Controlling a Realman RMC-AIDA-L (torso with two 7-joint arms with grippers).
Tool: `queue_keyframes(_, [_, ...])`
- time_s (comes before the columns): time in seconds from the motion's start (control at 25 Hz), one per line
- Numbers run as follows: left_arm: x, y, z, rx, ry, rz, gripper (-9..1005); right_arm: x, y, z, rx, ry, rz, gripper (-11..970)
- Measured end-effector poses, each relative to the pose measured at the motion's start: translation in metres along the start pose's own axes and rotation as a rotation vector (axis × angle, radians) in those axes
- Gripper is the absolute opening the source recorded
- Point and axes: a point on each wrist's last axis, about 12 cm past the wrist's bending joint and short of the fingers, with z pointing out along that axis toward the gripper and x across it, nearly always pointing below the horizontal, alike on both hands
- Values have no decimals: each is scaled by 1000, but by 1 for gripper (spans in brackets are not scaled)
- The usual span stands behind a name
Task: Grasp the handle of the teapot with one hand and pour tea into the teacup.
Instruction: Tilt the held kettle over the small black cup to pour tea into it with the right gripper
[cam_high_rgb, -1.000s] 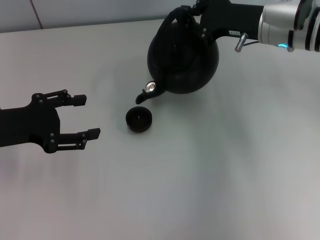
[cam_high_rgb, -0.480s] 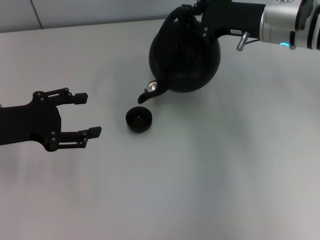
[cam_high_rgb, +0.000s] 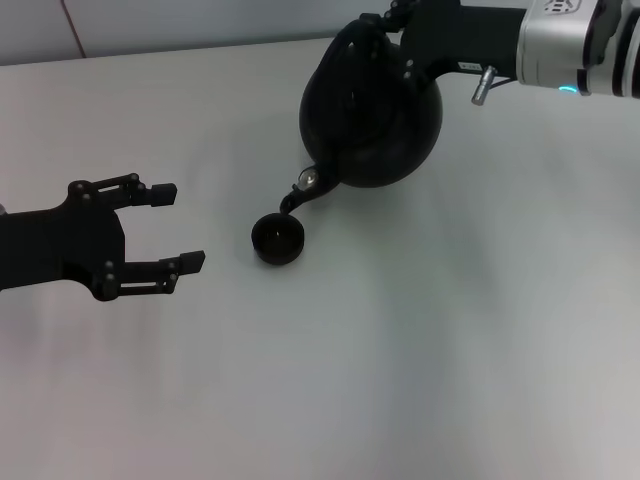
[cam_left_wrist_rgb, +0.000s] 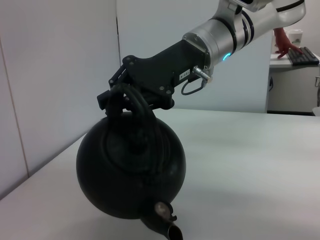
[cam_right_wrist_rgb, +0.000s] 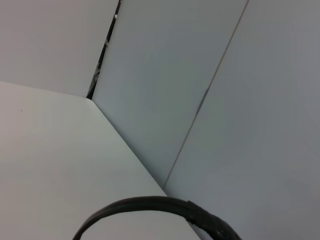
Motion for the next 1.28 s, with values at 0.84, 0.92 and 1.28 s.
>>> queue_keyframes(0.84, [3, -2, -2, -7, 2, 7, 829, -12, -2, 4, -13, -2, -62, 134])
queue_keyframes(0.92, [4, -2, -3, -12, 0, 8, 829, -11, -3, 6, -7, 7, -67, 134])
queue_keyframes(1.28, [4, -1, -3, -22, 1, 15, 829, -13, -3, 10, -1, 23, -82, 134])
